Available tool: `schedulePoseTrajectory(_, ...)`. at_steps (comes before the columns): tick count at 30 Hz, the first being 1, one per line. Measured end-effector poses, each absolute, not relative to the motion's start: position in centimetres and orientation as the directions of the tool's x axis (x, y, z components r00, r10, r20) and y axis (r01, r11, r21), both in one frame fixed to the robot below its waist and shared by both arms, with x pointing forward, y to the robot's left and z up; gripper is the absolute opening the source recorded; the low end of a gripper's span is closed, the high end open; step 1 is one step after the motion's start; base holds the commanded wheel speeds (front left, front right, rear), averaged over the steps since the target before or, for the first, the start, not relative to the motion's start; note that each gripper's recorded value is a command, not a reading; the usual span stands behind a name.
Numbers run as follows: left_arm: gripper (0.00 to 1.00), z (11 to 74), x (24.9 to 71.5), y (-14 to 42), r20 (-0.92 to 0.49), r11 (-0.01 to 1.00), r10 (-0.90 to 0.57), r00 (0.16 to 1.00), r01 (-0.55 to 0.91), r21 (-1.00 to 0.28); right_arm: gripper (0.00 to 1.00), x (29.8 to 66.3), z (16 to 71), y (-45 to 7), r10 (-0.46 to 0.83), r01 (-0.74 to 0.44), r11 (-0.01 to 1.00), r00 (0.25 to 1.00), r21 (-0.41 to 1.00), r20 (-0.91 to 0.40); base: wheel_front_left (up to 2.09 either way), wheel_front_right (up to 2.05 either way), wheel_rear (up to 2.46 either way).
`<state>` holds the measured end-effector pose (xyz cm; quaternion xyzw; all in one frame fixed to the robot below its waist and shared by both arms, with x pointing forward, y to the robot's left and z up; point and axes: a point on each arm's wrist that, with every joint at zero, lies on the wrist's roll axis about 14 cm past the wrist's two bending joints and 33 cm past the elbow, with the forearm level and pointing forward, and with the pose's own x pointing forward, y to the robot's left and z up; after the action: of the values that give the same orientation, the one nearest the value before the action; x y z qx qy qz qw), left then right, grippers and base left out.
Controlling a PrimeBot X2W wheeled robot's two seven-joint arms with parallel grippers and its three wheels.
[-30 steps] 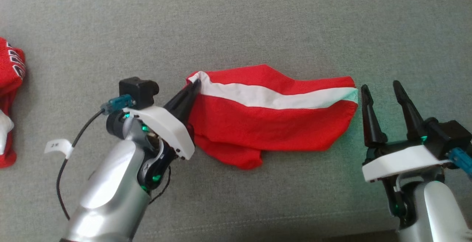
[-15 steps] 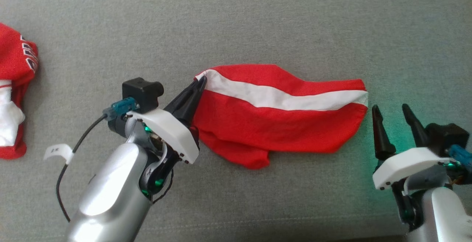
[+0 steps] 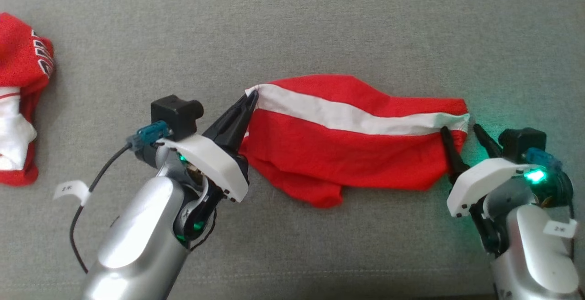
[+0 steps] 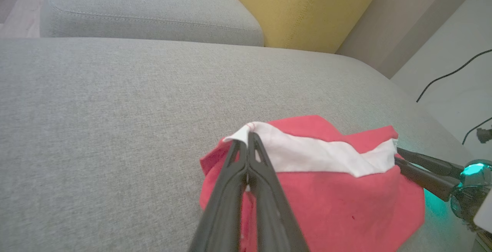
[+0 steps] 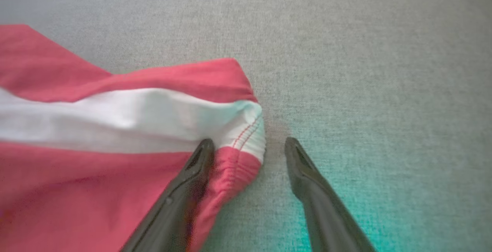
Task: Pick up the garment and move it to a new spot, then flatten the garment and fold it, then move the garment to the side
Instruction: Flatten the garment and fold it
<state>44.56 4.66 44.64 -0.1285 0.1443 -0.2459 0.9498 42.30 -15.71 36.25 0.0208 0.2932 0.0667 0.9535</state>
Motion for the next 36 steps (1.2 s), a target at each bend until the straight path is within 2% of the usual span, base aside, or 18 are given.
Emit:
schedulePoseTrajectory(1, 0.00, 44.8, 44.6, 4.7, -0.206, 0.846, -0.503, 0.840, 0.430, -0.315, 0.00, 42.4, 36.3, -15.7, 0.141, -0.116, 0.990, 0.819, 0.081, -0.555, 0.00, 0.00, 0.00)
schedulePoseTrajectory(5, 0.00, 45.4, 44.8, 5.0, -0.174, 0.849, -0.494, 0.852, 0.429, -0.310, 0.00, 43.1, 36.7, -15.5, 0.153, -0.119, 0.988, 0.832, 0.099, -0.534, 0.00, 0.00, 0.00)
schedulePoseTrajectory(10, 0.00, 47.1, 45.2, 5.7, -0.114, 0.857, -0.482, 0.869, 0.440, -0.269, 0.00, 44.3, 39.0, -15.7, 0.151, -0.117, 0.988, 0.884, 0.102, -0.443, 0.00, 0.00, 0.00)
schedulePoseTrajectory(15, 0.00, 50.9, 45.8, 6.9, -0.012, 0.870, -0.464, 0.886, 0.453, -0.196, 0.00, 46.8, 45.7, -16.4, 0.146, -0.134, 0.989, 0.960, 0.068, -0.238, 0.00, 0.00, 0.00)
schedulePoseTrajectory(19, 0.00, 55.5, 46.4, 7.6, 0.101, 0.873, -0.462, 0.881, 0.471, -0.121, 0.00, 48.3, 52.9, -16.7, 0.154, -0.153, 0.988, 0.988, 0.021, -0.034, 0.00, 0.00, 0.00)
schedulePoseTrajectory(26, 0.00, 65.1, 46.6, 8.7, 0.302, 0.884, -0.450, 0.841, 0.467, 0.019, 0.00, 48.4, 64.6, -16.3, 0.185, -0.173, 0.982, 0.949, -0.071, 0.256, 0.00, 0.00, 0.00)
schedulePoseTrajectory(32, 0.00, 73.1, 44.9, 8.7, 0.468, 0.885, -0.450, 0.760, 0.450, 0.120, 0.00, 46.8, 71.4, -16.0, 0.208, -0.173, 0.977, 0.892, -0.123, 0.401, 0.00, 0.00, 0.00)
schedulePoseTrajectory(36, 0.00, 76.5, 43.8, 8.8, 0.525, 0.886, -0.452, 0.721, 0.433, 0.169, 0.00, 45.7, 73.8, -16.1, 0.216, -0.169, 0.975, 0.870, -0.144, 0.444, 0.00, 0.00, 0.00)
